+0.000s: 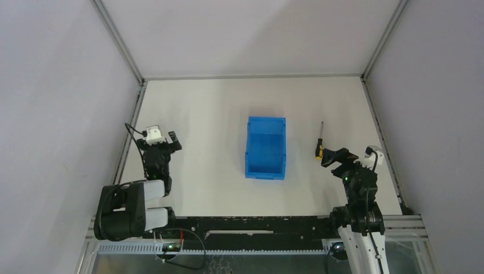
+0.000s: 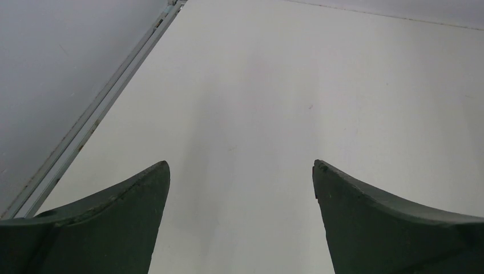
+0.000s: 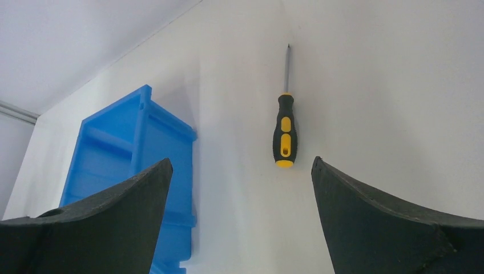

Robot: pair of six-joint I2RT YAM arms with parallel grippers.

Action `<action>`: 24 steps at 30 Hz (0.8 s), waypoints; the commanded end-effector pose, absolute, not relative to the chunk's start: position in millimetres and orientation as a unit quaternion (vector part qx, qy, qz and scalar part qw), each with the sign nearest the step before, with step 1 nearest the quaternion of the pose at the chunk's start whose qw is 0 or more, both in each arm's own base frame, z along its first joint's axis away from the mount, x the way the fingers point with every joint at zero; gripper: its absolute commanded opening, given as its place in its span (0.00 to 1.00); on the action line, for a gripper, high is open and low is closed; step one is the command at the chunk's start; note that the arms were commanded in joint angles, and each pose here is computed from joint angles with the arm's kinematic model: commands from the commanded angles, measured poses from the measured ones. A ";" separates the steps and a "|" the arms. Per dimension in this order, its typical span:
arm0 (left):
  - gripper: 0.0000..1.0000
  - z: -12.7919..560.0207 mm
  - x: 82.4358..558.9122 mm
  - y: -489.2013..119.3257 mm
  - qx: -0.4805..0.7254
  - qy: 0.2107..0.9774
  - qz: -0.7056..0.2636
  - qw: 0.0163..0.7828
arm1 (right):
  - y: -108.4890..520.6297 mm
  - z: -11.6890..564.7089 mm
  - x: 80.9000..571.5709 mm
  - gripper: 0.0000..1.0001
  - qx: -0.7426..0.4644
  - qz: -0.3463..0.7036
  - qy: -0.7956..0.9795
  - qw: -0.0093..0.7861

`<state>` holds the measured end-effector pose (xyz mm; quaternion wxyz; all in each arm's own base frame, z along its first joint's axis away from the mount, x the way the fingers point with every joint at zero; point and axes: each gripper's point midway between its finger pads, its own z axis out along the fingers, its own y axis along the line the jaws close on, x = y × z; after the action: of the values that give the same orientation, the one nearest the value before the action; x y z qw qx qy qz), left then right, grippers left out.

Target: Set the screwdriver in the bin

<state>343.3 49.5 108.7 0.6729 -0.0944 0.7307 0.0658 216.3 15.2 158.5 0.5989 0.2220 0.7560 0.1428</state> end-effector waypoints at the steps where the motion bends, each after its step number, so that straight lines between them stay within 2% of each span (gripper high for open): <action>1: 1.00 135.3 353.6 51.4 -0.092 0.704 0.072 0.701 | 9.3 187.2 220.0 1.00 0.230 0.143 0.725 0.634; 7: 1.00 135.1 353.6 51.4 -0.092 0.704 0.072 0.701 | 34.0 282.5 216.2 1.00 0.132 0.195 0.669 0.705; 11: 1.00 135.4 353.6 51.2 -0.092 0.703 0.071 0.701 | 23.6 346.2 230.8 0.96 0.142 0.157 0.690 0.692; 12: 1.00 135.4 353.7 51.0 -0.091 0.704 0.071 0.701 | 18.7 341.5 242.6 0.96 0.152 0.135 0.718 0.665; 14: 1.00 135.5 353.6 51.1 -0.091 0.703 0.072 0.701 | 13.2 372.0 256.7 0.96 0.148 0.104 0.747 0.640; 18: 1.00 135.5 353.7 51.1 -0.091 0.703 0.072 0.701 | 5.0 360.1 290.6 0.98 0.146 0.041 0.849 0.506; 21: 1.00 135.7 353.8 51.0 -0.091 0.703 0.071 0.701 | 0.7 331.5 318.1 0.98 0.143 0.013 0.899 0.415; 24: 1.00 135.5 353.8 51.0 -0.091 0.703 0.071 0.701 | -5.5 279.0 347.3 0.95 0.157 -0.005 0.925 0.345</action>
<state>343.3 49.4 108.7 0.6730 -0.0943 0.7307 0.0657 356.2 8.3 388.8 0.5341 0.1544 0.8291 0.0586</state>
